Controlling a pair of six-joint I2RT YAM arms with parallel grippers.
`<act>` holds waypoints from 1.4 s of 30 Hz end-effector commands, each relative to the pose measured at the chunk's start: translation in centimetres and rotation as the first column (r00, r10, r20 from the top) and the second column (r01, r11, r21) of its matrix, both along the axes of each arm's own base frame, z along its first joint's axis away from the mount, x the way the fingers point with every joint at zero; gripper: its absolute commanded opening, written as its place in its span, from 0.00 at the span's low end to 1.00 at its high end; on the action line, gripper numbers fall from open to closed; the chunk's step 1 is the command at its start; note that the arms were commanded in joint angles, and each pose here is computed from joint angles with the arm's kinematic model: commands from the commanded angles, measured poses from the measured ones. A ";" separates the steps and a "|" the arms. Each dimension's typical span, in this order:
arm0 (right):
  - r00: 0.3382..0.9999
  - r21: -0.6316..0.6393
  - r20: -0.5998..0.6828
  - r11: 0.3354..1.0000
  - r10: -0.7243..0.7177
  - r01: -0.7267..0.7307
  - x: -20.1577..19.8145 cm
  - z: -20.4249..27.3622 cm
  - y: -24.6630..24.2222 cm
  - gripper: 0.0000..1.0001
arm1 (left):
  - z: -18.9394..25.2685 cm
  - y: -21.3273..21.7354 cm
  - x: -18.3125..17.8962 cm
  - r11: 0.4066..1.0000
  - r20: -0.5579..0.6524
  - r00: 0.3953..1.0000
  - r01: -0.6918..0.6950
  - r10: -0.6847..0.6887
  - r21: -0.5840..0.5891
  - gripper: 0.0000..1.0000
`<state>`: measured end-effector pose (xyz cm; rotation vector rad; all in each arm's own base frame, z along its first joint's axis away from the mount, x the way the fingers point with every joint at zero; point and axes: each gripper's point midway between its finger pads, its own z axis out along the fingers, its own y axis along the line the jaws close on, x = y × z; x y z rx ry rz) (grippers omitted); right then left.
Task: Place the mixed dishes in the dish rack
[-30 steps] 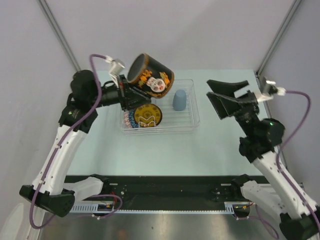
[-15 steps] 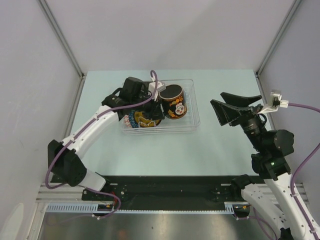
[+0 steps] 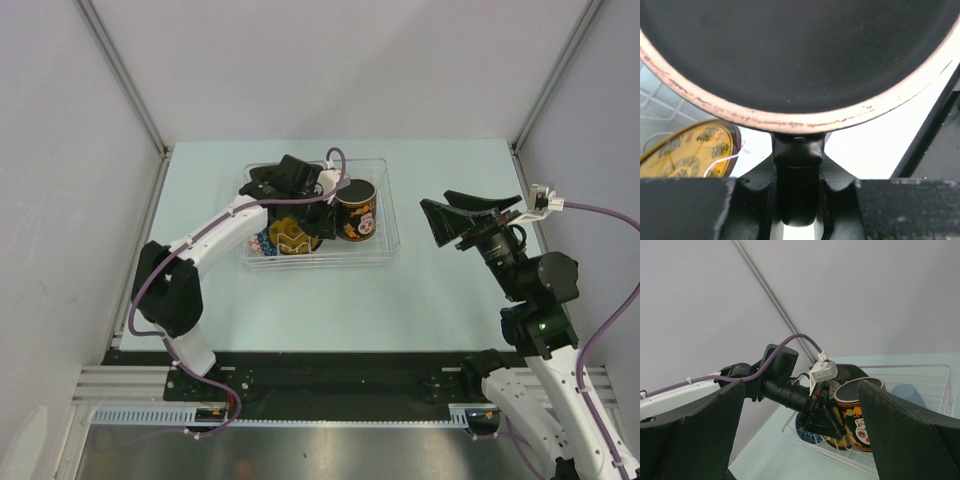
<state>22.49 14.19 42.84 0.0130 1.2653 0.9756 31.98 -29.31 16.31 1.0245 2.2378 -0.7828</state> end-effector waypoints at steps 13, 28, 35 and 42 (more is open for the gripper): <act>0.998 0.002 -0.045 0.999 -0.042 0.042 1.3 -1.1 -1.6 1.00 | 4.2 -4.7 3.8 0.987 0.232 0.970 0.108 -0.078 -0.119 0.00; 0.994 -0.007 -0.084 0.998 -0.063 0.063 1.9 -2.5 -2.5 1.00 | 0.5 -4.8 4.5 0.992 0.206 0.974 0.110 -0.094 -0.068 0.00; 0.994 -0.003 -0.095 0.998 -0.057 0.057 2.1 -2.8 -2.5 1.00 | -1.2 -4.6 4.1 0.990 0.201 0.973 0.129 -0.116 -0.052 0.00; 0.994 0.002 -0.099 0.999 -0.048 0.049 2.1 -2.8 -2.4 1.00 | -3.8 -3.6 3.6 0.989 0.209 0.967 0.148 -0.144 -0.001 0.00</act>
